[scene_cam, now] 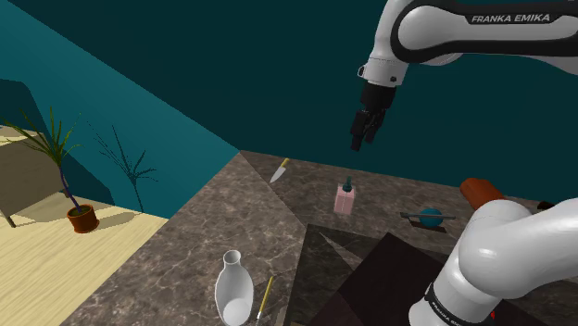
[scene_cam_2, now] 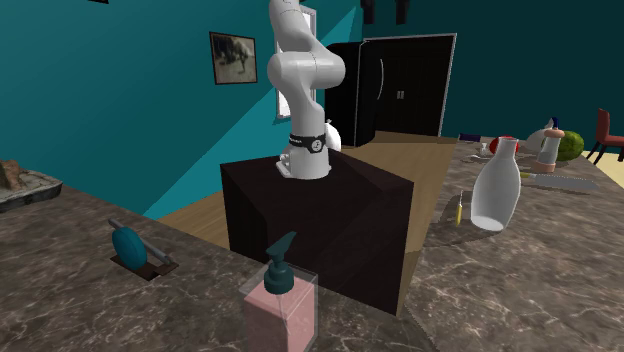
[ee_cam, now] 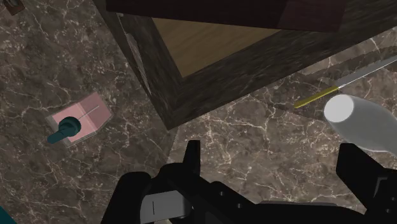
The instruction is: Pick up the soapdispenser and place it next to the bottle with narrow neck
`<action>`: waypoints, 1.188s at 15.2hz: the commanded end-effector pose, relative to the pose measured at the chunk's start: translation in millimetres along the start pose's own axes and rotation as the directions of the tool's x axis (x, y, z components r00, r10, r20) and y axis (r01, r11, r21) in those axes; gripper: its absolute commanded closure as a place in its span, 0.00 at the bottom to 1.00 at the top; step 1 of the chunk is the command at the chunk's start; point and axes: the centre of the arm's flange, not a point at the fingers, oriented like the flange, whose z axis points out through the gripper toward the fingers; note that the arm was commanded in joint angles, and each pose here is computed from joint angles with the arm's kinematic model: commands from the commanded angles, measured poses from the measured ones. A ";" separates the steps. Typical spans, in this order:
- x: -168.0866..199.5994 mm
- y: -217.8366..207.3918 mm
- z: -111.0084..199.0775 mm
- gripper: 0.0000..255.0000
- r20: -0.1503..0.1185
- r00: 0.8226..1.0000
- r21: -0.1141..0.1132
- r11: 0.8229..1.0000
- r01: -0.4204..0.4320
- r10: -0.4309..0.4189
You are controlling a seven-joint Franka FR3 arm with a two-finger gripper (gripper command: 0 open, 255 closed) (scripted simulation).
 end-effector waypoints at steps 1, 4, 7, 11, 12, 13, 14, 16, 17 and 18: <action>0.0 0.0 0.0 0.00 0.000 1.000 0.000 1.000 0.000 0.000; 9.8 22.5 28.2 0.00 0.006 1.000 -0.025 1.000 0.014 -0.013; 19.8 45.6 56.0 0.00 0.013 1.000 -0.049 0.998 0.027 -0.027; 33.2 77.2 92.2 0.00 0.023 0.999 -0.082 0.996 0.046 -0.044; 36.6 85.2 101.1 0.00 0.025 0.999 -0.090 0.995 0.050 -0.048; 40.1 93.3 109.9 0.00 0.028 0.998 -0.098 0.994 0.055 -0.053; 43.5 101.5 118.7 0.00 0.030 0.998 -0.107 0.993 0.060 -0.057; 50.5 118.0 136.1 0.00 0.035 0.997 -0.123 0.990 0.069 -0.065; 54.0 126.3 144.7 0.00 0.038 0.997 -0.131 0.989 0.074 -0.069; 57.5 134.7 153.2 0.00 0.041 0.996 -0.139 0.987 0.078 -0.074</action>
